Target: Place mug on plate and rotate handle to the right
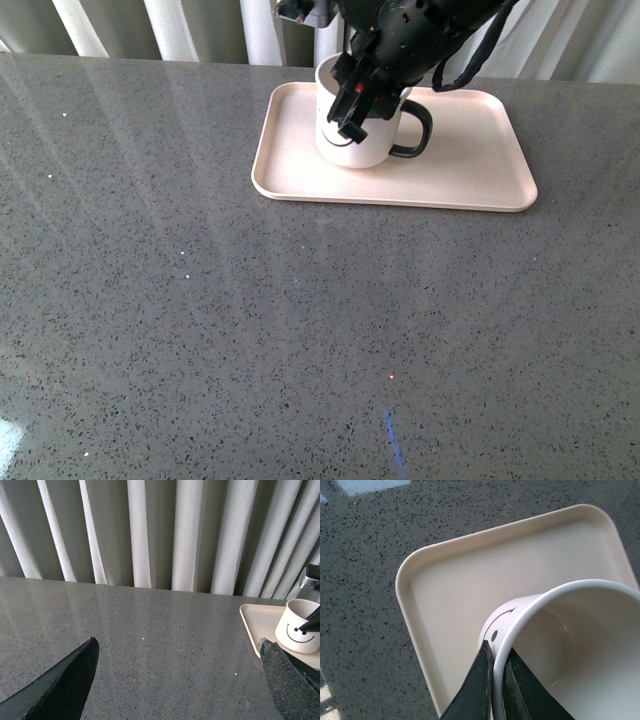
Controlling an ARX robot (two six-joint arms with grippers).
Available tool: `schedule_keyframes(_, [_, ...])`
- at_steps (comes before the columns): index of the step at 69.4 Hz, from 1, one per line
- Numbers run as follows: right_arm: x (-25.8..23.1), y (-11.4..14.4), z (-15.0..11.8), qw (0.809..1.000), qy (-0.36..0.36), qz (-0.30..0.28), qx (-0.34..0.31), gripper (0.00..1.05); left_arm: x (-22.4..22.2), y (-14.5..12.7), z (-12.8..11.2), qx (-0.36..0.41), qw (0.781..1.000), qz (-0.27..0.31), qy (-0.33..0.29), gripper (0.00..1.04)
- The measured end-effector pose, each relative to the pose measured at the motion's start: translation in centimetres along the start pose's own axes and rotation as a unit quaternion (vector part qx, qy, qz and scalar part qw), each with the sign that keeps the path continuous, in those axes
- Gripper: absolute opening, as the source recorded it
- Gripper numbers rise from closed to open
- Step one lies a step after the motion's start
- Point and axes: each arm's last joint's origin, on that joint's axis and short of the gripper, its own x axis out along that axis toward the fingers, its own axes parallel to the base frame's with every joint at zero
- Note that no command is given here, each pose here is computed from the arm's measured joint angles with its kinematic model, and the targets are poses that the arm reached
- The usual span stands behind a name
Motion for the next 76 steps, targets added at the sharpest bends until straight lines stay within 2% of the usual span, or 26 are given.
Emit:
schedule_keyframes(16, [-3.4,-1.2,-2.3,0.995,-0.043,0.003,-0.085,0.02,0.0,0.0,0.0,0.0,1.0,0.0,0.0,0.95])
schedule_keyframes(26, [-4.4,-1.5,-3.7,0.991,-0.072,0.018,-0.11,0.02,0.0,0.0,0.0,0.0,1.0,0.0,0.0,0.95])
schedule_keyframes(46, [-4.8,-1.5,-6.3,0.986,-0.057,0.029,-0.156,0.02,0.0,0.0,0.0,0.0,1.0,0.0,0.0,0.95])
schedule_keyframes(76, [-4.6,-1.1,-6.8,0.975,-0.067,0.037,-0.209,0.02,0.0,0.0,0.0,0.0,1.0,0.0,0.0,0.95])
